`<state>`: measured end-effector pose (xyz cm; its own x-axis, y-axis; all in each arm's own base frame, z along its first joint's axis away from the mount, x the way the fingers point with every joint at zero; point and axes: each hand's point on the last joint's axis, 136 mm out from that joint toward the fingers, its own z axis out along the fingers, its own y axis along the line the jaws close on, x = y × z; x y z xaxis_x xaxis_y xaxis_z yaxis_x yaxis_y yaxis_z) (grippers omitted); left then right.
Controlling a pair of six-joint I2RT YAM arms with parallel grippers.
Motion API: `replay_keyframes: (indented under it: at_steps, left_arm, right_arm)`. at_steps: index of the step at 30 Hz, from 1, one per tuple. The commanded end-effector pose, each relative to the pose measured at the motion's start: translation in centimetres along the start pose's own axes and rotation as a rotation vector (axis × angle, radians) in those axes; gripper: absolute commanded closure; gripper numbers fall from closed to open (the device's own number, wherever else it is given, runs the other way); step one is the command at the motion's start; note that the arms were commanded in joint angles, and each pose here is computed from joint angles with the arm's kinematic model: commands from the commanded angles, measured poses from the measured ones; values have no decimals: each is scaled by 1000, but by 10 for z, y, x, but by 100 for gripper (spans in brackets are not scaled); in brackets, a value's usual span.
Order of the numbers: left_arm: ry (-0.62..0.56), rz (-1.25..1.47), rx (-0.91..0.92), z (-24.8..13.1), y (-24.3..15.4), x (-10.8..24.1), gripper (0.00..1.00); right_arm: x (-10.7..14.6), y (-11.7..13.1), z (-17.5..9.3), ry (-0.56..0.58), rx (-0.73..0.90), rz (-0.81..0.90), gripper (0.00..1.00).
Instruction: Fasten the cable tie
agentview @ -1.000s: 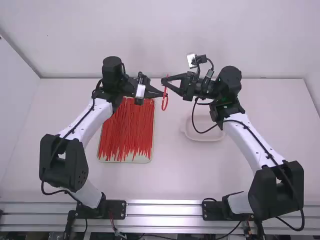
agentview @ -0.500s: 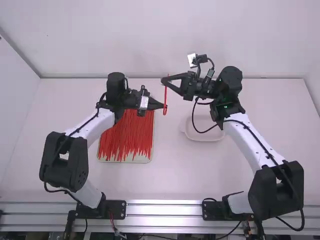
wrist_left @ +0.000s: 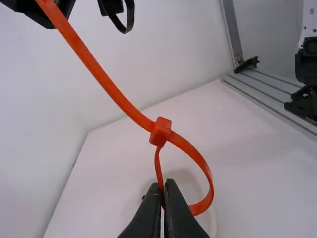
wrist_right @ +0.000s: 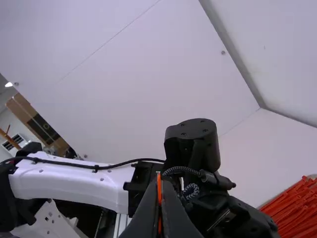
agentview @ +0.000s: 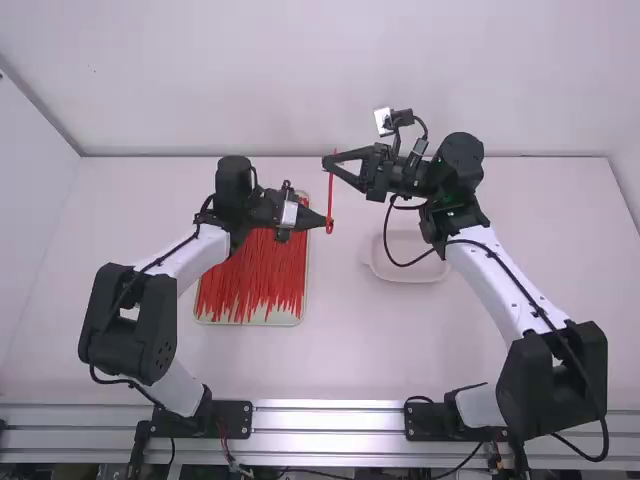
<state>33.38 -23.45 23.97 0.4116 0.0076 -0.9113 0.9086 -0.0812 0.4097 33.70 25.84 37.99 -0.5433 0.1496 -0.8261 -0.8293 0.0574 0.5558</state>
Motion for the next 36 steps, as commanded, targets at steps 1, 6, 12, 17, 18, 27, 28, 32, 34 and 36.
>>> replay_keyframes:
  at_steps: [1, 6, 12, 17, 18, 27, 28, 32, 34, 36]
  left_arm:
    - [10, -45, 3, 3, -10, 11, 98]
    - [-14, -20, 22, 3, -12, 6, 98]
    - [-24, -30, 20, 3, -7, -1, 98]
    - [-25, -40, 20, 3, -6, -2, 98]
    - [-25, -40, 20, 3, -6, -2, 98]
    - [-25, -44, 20, 3, -7, -2, 98]
    - [-26, -44, 21, 3, -6, -2, 98]
    - [-25, -47, 21, 3, -7, -1, 98]
    - [-25, -49, 21, 3, -7, -1, 97]
    - [-25, -52, 21, 3, -7, -1, 98]
  right_arm:
    - [-22, 16, -1, -53, 1, -66, 100]
    - [-22, 14, -1, -52, 5, -60, 100]
    - [-22, 15, -1, -51, 4, -60, 100]
    - [-22, 15, -1, -51, 4, -60, 100]
    - [-22, 15, -1, -52, 4, -60, 100]
    - [-21, 12, -1, -50, 14, -46, 100]
    - [-20, 12, -1, -48, 14, -43, 100]
    - [-20, 11, -1, -49, 14, -44, 100]
    - [-20, 12, -1, -48, 14, -43, 100]
    - [-20, 12, -1, -48, 14, -43, 100]
